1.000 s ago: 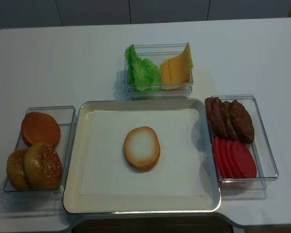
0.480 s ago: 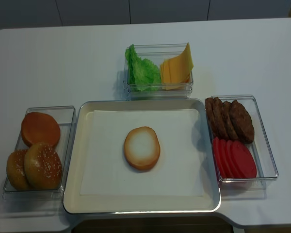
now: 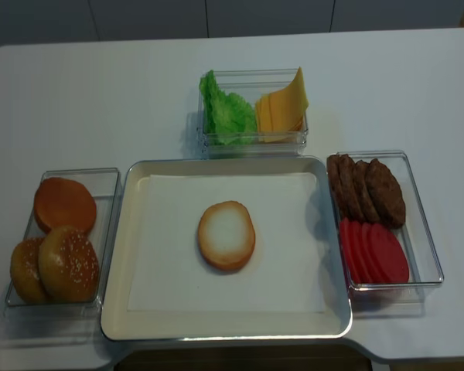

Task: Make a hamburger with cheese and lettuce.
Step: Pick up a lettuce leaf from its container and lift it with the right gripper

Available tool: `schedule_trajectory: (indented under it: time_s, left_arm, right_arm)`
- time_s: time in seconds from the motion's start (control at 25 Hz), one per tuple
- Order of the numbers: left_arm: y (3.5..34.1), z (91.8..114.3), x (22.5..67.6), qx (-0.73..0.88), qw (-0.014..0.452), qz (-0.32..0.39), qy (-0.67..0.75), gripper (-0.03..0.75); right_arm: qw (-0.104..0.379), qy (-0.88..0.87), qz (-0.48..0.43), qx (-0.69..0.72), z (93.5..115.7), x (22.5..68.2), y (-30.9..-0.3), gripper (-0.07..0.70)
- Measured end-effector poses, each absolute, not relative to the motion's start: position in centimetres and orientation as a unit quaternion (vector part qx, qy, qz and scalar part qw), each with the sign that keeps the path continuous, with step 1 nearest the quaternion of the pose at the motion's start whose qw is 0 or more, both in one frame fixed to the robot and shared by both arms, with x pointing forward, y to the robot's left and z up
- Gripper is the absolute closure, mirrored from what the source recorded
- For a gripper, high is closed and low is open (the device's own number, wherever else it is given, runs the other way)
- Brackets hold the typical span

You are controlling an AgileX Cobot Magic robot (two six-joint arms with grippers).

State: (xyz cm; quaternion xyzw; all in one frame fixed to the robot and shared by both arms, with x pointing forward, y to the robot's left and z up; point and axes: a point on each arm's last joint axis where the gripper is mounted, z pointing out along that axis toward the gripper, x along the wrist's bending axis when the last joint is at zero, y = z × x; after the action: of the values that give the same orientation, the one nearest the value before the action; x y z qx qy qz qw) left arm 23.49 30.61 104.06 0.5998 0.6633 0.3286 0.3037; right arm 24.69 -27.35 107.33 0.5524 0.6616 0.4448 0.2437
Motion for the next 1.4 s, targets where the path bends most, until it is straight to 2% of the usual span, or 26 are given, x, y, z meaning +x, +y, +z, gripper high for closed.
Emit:
schedule_trajectory:
  time_s: [0.2,0.44,0.6,1.04,1.24,1.4]
  left_arm:
    - [30.6,104.1,23.5,0.600,0.304,0.329,0.663,0.324]
    - [30.6,104.1,23.5,0.600,0.304,0.329,0.663,0.324]
    - [30.6,104.1,23.5,0.600,0.304,0.329,0.663,0.324]
    - [30.6,104.1,23.5,0.600,0.304,0.329,0.663,0.324]
    - [30.6,104.1,23.5,0.600,0.304,0.329,0.663,0.324]
    - [30.6,104.1,23.5,0.600,0.304,0.329,0.663,0.324]
  right_arm:
    - [0.227,0.669,0.441,0.554,110.1,27.5,-27.0,0.127]
    - [0.182,0.664,0.458,0.562,113.7,31.4,-26.2,0.131]
    - [0.148,0.669,0.464,0.561,115.3,34.2,-25.5,0.132]
    - [0.035,0.696,0.512,0.502,115.5,41.5,-23.0,0.132]
    - [0.027,0.715,0.486,0.502,116.7,45.5,-22.1,0.132]
    - [0.034,0.741,0.438,0.507,117.3,48.1,-20.0,0.132]
